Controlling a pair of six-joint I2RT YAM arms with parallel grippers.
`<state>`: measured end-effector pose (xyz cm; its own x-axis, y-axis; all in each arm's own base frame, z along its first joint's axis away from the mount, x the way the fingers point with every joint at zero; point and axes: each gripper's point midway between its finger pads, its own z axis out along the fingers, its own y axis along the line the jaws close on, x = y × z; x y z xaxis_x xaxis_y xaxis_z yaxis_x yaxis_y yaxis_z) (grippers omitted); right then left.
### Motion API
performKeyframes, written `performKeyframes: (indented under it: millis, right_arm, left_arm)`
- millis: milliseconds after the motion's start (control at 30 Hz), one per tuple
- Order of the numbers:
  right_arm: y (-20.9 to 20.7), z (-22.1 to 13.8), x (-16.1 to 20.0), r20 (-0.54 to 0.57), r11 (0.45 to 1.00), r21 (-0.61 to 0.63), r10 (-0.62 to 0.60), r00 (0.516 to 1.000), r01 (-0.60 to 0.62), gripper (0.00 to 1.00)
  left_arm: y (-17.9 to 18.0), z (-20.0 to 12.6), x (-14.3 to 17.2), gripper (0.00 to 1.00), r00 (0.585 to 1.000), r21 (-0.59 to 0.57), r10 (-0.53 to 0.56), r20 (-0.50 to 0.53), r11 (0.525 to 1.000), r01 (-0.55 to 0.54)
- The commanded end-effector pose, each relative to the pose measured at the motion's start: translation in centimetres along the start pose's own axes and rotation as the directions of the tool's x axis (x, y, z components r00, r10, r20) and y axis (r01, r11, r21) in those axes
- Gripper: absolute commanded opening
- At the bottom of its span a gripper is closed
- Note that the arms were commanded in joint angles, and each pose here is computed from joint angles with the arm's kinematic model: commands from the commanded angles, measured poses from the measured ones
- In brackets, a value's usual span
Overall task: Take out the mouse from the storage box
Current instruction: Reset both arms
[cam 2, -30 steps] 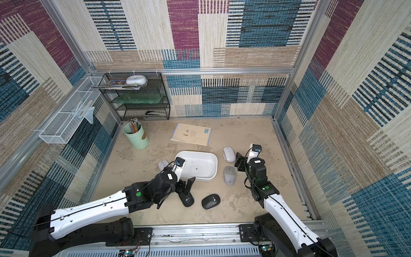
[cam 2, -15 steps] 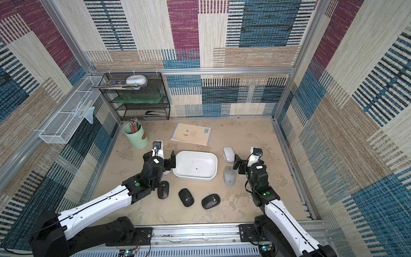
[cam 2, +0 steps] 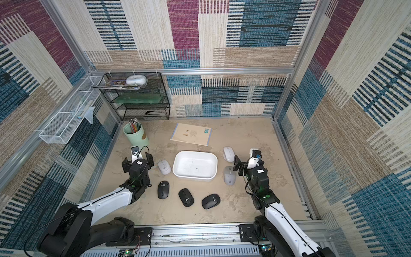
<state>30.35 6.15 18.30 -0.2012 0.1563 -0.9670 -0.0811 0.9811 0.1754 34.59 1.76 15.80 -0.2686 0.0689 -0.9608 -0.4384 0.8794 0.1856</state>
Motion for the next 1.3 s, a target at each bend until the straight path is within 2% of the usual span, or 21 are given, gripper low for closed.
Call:
performKeyframes:
  millis: [0,167,267,400,467,533,600,667,700,733,767,800,833,900,967,1033,1133,1267]
  right_arm:
    - [0.0,0.0,-0.8,0.037,1.000,0.004,-0.028,0.999,0.028,0.99]
    - [-0.2,0.1,-0.9,0.042,0.999,0.019,-0.049,0.998,0.049,0.99]
    - [-0.3,0.4,-0.9,0.027,0.998,0.029,-0.065,0.998,0.064,0.99]
    - [-0.9,0.9,-1.2,0.035,0.993,0.075,-0.098,0.995,0.095,0.99]
    - [-1.0,1.3,-1.6,0.043,0.990,0.087,-0.119,0.992,0.115,0.99]
    - [-0.7,1.7,-2.7,0.034,0.984,0.094,-0.157,0.987,0.153,0.99]
    - [-0.9,1.8,-4.0,0.027,0.978,0.119,-0.178,0.984,0.174,0.99]
    - [-1.0,1.6,-5.4,0.066,0.973,0.144,-0.194,0.979,0.183,0.99]
    - [-1.4,1.4,-5.9,0.091,0.971,0.169,-0.189,0.978,0.172,0.99]
    - [-1.6,1.3,-6.3,0.115,0.967,0.187,-0.199,0.973,0.176,0.99]
    - [-1.9,1.2,-6.5,0.127,0.960,0.205,-0.220,0.967,0.191,0.99]
    - [-2.2,1.3,-6.4,0.128,0.952,0.222,-0.241,0.962,0.209,0.99]
    - [-2.5,1.4,-6.1,0.123,0.944,0.241,-0.260,0.958,0.226,0.99]
    - [-3.4,1.8,-4.7,0.110,0.928,0.273,-0.292,0.950,0.254,0.99]
    - [-4.1,2.3,-3.1,0.093,0.922,0.288,-0.295,0.951,0.258,0.99]
    - [-4.7,2.9,-1.4,0.077,0.920,0.285,-0.301,0.950,0.269,1.00]
    - [-5.4,4.1,1.1,0.047,0.919,0.273,-0.307,0.951,0.283,0.99]
    - [-5.0,5.4,1.1,0.075,0.921,0.223,-0.343,0.936,0.320,1.00]
  left_arm:
    - [-0.3,0.6,-1.7,1.00,0.998,0.046,-0.015,0.063,0.999,0.012]
    - [-0.8,1.7,-0.8,1.00,0.998,0.084,0.036,0.042,0.996,-0.039]
    - [-1.5,1.8,1.3,1.00,0.999,0.121,0.039,-0.021,0.992,-0.037]
    - [-2.0,2.3,1.8,1.00,0.998,0.165,0.057,0.031,0.984,-0.062]
    - [-2.5,3.4,3.2,0.99,0.999,0.202,0.042,-0.003,0.979,-0.040]
    - [-2.4,3.8,3.0,0.99,1.000,0.217,0.006,0.022,0.976,-0.011]
    - [-2.1,4.3,4.5,0.99,0.998,0.244,-0.017,-0.056,0.969,0.030]
    - [-2.2,5.3,3.9,1.00,1.000,0.234,-0.026,-0.005,0.972,0.026]
    - [-2.5,5.5,4.4,1.00,0.996,0.246,-0.008,-0.090,0.969,0.030]
    - [-2.4,5.7,5.2,1.00,0.992,0.261,-0.007,-0.126,0.965,0.040]
    - [-2.0,6.0,4.6,1.00,0.997,0.241,-0.029,-0.070,0.969,0.045]
    - [-1.9,5.9,4.4,1.00,0.996,0.236,-0.038,-0.080,0.970,0.056]
    - [-1.9,5.9,5.1,1.00,0.991,0.238,-0.024,-0.132,0.970,0.055]
    - [-1.9,6.0,4.6,1.00,0.997,0.234,-0.033,-0.072,0.971,0.049]
    - [-1.9,5.8,5.0,1.00,0.992,0.239,-0.027,-0.122,0.970,0.056]
    - [-1.9,5.9,4.7,1.00,0.996,0.233,-0.032,-0.082,0.971,0.050]
    - [-1.9,5.9,4.9,1.00,0.994,0.238,-0.025,-0.109,0.970,0.051]
    - [-1.9,5.9,4.9,1.00,0.993,0.238,-0.026,-0.112,0.970,0.053]
